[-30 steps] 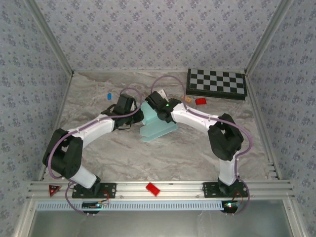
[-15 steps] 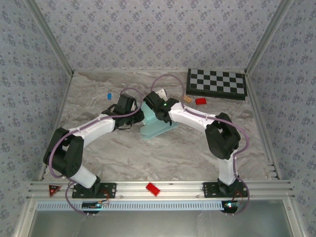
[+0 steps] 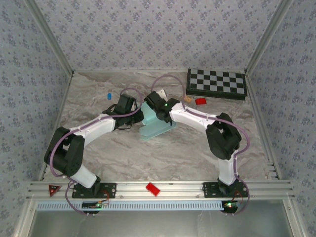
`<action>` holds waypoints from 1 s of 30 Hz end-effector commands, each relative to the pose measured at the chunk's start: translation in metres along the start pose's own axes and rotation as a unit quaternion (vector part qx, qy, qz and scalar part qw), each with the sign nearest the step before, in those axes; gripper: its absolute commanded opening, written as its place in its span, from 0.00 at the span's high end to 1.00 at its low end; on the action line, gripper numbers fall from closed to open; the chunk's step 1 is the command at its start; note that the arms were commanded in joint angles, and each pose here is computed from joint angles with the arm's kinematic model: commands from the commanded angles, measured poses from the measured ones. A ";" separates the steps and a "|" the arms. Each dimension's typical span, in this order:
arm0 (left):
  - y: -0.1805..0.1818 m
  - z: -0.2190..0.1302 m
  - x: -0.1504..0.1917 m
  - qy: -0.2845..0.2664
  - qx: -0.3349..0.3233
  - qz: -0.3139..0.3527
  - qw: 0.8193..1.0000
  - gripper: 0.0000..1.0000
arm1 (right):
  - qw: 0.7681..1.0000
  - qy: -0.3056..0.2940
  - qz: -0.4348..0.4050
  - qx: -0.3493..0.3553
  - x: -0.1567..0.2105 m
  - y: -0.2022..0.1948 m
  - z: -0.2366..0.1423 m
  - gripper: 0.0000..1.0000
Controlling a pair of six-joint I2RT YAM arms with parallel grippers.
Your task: Fold the paper box
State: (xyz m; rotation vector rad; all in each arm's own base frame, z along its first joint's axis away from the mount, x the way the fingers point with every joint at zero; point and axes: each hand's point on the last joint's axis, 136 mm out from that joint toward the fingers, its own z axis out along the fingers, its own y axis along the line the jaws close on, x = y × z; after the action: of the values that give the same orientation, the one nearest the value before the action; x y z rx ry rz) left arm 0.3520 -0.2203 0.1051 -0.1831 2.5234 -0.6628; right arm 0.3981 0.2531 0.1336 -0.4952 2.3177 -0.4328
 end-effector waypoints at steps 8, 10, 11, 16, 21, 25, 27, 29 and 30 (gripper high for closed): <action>0.001 -0.003 -0.008 -0.004 -0.012 -0.004 1.000 1.00 | 0.996 -0.049 0.011 -0.076 -0.019 0.000 -0.020 0.70; 0.000 -0.002 -0.008 -0.002 -0.011 -0.005 1.000 1.00 | 0.995 -0.055 0.013 -0.088 -0.021 0.002 -0.022 0.66; 0.000 -0.002 -0.008 -0.002 -0.010 -0.005 1.000 1.00 | 0.994 -0.058 0.015 -0.092 -0.023 0.002 -0.024 0.65; -0.001 -0.001 -0.006 -0.001 -0.010 -0.004 1.000 1.00 | 0.991 -0.069 0.029 -0.108 -0.029 0.000 -0.029 0.53; -0.002 -0.002 -0.006 -0.001 -0.009 -0.003 1.000 1.00 | 0.990 -0.080 0.039 -0.113 -0.037 -0.005 -0.032 0.51; -0.002 -0.002 -0.006 0.000 -0.009 -0.004 1.000 1.00 | 0.991 -0.079 0.042 -0.103 -0.040 -0.010 -0.029 0.52; -0.002 -0.001 -0.006 0.000 -0.009 -0.005 1.000 1.00 | 0.992 -0.078 0.042 -0.092 -0.042 -0.013 -0.027 0.54; -0.002 -0.001 -0.006 0.000 -0.009 -0.005 1.000 1.00 | 0.993 -0.079 0.039 -0.084 -0.044 -0.014 -0.025 0.55; -0.003 -0.001 -0.006 0.000 -0.008 -0.005 1.000 1.00 | 0.993 -0.077 0.035 -0.079 -0.044 -0.014 -0.024 0.56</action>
State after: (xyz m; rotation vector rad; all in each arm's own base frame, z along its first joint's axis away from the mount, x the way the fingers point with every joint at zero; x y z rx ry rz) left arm 0.3504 -0.2169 0.1026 -0.1941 2.5423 -0.6393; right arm 0.4055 0.2675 0.1694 -0.5189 2.2494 -0.1301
